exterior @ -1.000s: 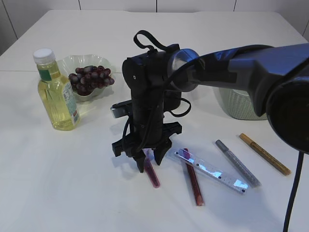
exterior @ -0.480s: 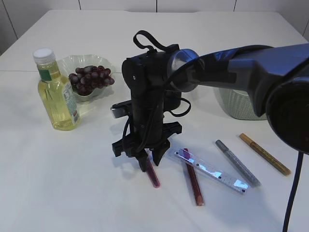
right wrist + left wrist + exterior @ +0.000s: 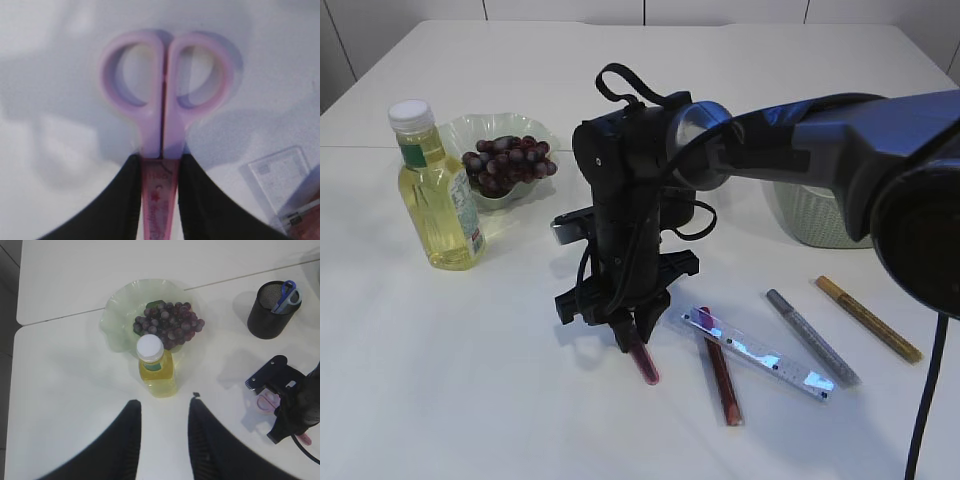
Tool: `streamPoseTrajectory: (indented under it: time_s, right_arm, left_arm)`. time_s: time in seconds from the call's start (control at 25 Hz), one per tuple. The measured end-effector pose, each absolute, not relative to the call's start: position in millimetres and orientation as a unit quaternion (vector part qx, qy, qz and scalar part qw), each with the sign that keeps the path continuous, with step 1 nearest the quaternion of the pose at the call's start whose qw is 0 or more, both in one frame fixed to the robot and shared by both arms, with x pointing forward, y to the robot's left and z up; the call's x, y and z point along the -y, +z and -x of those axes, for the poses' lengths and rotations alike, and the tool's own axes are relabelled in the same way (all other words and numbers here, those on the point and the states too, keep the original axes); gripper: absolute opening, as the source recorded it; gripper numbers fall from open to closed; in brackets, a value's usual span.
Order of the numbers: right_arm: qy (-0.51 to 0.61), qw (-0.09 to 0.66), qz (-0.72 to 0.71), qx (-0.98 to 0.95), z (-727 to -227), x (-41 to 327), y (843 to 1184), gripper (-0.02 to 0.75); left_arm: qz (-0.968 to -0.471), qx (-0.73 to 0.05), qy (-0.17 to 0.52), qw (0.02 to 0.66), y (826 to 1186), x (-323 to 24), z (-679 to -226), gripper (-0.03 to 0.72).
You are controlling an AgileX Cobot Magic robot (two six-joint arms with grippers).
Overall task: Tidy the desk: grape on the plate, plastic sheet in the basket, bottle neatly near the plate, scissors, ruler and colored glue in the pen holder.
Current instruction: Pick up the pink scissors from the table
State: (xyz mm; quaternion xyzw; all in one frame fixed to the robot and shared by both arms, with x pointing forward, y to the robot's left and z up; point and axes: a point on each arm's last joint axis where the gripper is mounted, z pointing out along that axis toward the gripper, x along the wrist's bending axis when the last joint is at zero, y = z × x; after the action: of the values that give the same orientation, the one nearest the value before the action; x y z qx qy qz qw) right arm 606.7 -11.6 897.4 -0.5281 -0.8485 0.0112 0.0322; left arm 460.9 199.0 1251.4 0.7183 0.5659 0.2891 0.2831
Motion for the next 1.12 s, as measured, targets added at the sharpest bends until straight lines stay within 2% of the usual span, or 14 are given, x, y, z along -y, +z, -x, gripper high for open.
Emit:
streamPoseTrajectory:
  time_s: [1.12]
  right_arm:
    - [0.014, 0.027, 0.535, 0.844, -607.3, 12.5, 897.3, 0.198]
  left_arm:
    - [-0.719, -0.565, 0.289, 0.283, 1251.4, -199.0, -460.9, 0.239]
